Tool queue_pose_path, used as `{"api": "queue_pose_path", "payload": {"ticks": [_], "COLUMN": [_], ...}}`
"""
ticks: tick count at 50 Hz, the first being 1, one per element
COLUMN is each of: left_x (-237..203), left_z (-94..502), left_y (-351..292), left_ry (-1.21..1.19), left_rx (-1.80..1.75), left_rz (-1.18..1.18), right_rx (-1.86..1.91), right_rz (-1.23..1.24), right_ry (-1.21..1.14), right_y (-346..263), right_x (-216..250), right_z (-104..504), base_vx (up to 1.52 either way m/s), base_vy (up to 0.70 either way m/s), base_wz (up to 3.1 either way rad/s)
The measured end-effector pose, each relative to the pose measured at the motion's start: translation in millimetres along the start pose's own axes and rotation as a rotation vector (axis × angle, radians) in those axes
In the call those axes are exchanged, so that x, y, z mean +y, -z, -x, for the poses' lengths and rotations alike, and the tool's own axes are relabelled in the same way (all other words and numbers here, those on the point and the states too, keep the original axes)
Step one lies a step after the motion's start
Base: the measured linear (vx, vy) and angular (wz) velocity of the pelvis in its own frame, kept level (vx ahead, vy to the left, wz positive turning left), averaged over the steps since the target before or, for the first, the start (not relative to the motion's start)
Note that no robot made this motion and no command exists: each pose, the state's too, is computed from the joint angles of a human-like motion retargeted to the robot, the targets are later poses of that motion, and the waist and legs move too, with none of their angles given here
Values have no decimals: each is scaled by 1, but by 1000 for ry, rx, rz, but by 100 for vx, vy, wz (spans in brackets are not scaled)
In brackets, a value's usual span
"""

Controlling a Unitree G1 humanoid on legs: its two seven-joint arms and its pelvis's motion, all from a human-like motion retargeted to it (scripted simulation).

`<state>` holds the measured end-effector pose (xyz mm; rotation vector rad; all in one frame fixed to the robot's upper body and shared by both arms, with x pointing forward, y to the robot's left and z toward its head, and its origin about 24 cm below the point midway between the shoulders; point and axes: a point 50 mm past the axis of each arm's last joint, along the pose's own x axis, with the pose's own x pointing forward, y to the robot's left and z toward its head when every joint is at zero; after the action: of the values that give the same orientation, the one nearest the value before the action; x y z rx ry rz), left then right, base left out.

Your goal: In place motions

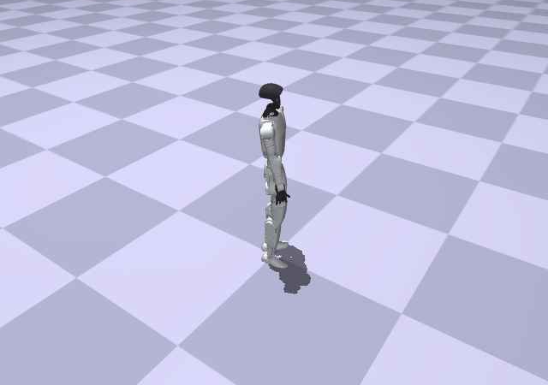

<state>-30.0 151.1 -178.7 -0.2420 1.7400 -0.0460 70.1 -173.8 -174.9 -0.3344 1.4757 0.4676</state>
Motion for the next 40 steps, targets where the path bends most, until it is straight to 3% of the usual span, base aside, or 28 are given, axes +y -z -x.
{"api": "queue_pose_path", "payload": {"ticks": [9, 17, 23, 28, 34, 40], "left_x": [14, 17, 15, 21, 1, -20], "left_z": [3, 6, 3, 6, 22, 47], "left_y": [85, 99, 55, -11, -101, -164], "left_ry": [8, -12, -43, -102, -57, -33], "left_rx": [193, 246, 176, 29, -269, -498], "left_rz": [58, 104, 31, -140, -175, -195], "right_rx": [-496, -560, -364, -66, 299, 496], "right_rz": [150, 216, 178, 50, -179, -335], "right_ry": [-25, -37, -27, -36, -56, -34], "right_y": [-132, -144, -85, 2, 105, 160], "right_x": [12, 15, 15, 15, 25, 32], "right_z": [24, 30, 9, -4, 8, 26], "base_vx": [-3, -2, -7, -5, -5, -4], "base_vy": [7, 0, -1, -2, -1, 1], "base_wz": [16, 0, 7, 0, -3, -3]}}
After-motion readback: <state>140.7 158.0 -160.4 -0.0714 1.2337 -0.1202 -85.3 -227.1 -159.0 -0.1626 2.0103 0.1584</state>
